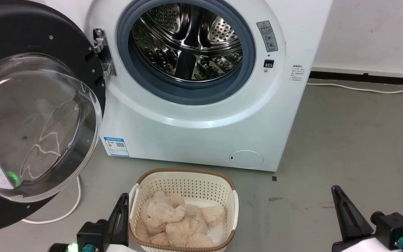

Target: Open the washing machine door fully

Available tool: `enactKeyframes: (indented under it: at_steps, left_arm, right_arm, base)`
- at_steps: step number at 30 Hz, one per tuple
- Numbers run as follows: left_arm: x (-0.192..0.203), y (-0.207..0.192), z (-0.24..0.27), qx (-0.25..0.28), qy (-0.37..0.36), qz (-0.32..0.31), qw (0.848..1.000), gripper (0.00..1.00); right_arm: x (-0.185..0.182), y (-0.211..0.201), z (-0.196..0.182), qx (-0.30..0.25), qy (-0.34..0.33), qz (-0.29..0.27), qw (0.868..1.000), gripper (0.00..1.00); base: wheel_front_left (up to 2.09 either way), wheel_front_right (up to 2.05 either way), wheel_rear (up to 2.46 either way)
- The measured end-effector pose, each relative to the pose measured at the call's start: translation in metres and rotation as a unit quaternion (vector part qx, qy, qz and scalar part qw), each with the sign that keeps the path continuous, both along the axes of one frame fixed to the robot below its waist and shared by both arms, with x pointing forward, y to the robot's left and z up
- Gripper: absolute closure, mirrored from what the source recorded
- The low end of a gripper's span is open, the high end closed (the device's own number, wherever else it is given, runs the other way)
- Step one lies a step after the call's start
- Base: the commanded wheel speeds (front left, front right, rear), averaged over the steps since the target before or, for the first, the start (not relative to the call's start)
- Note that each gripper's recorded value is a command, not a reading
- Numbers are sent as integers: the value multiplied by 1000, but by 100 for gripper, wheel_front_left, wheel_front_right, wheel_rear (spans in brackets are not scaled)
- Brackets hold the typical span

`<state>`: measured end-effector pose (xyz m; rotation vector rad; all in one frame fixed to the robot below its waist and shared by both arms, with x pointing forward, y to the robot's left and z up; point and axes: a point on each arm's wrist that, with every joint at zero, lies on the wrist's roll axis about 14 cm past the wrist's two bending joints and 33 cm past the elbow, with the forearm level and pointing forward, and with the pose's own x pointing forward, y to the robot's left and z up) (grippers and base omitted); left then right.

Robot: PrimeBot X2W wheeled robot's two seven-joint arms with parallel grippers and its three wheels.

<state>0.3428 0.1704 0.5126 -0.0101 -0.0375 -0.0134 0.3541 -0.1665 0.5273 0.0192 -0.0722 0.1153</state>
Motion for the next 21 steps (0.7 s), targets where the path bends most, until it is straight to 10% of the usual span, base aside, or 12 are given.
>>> enactKeyframes:
  at_steps: [21]
  left_arm:
    - [8,2,3,7,6,3,1000,100]
  right_arm:
    - [4,2,-1,-9,12,3,1000,100]
  base:
    - [0,0,0]
